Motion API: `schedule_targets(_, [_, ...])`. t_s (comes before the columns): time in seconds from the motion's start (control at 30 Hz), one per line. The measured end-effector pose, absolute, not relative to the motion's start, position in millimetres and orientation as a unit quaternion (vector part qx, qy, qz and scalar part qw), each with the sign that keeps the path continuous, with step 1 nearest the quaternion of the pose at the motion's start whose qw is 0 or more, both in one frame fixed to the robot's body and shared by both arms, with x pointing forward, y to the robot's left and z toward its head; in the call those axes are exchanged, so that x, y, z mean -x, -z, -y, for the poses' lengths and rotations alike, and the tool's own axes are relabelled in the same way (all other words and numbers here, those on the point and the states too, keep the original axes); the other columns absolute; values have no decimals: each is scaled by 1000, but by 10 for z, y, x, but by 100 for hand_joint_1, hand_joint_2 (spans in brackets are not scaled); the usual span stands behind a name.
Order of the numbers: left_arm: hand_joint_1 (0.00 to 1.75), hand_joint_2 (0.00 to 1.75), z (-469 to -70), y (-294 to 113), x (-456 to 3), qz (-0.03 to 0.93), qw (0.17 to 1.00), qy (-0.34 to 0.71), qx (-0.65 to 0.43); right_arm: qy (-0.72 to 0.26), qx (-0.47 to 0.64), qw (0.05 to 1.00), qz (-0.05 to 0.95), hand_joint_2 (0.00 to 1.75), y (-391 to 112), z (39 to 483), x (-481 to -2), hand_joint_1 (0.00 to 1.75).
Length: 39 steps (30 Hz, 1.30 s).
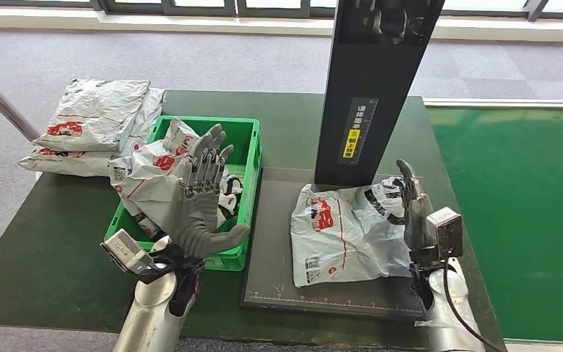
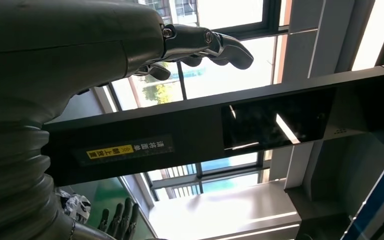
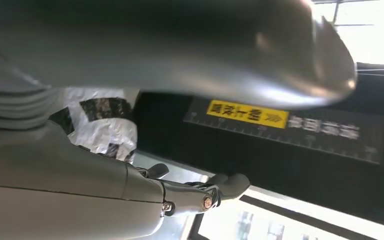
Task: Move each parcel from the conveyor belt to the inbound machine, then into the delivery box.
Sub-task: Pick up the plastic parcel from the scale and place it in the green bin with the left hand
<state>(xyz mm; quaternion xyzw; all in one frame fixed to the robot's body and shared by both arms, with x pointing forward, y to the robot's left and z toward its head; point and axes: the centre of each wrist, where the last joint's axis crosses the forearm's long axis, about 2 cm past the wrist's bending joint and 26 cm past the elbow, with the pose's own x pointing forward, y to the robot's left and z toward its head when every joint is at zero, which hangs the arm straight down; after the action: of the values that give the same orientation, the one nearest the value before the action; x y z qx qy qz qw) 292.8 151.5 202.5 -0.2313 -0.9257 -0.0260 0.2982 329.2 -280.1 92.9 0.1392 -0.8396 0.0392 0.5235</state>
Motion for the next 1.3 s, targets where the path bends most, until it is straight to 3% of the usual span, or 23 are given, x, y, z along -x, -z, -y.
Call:
schedule_targets(0.13, [0, 175, -1463, -1970, -2941, 932, 320, 77, 152, 50, -42, 468, 881, 175, -1072, 2885, -3177, 0])
schedule_targets(0.33, [0, 175, -1251, -1877, -3054, 907, 383, 163, -60, 150, 300, 324, 885, 175, -1729, 3070, -2899, 0])
schedule_targets(0.43, [0, 175, -897, -1874, -3214, 881, 407, 172, -170, 188, 446, 209, 849, 175, -2184, 3057, -2755, 0])
schedule_targets(0.53, [0, 175, -532, -1849, -3268, 872, 415, 199, -163, 203, 464, 160, 847, 175, -2438, 3037, -2658, 0])
schedule_targets(0.67, [0, 175, -349, -1763, -3273, 862, 412, 254, -152, 217, 466, 129, 848, 175, -2602, 3041, -2577, 0])
schedule_targets(1.3, [0, 175, -262, -1620, -3302, 837, 433, 303, -140, 225, 469, 103, 848, 175, -2720, 3067, -2504, 0])
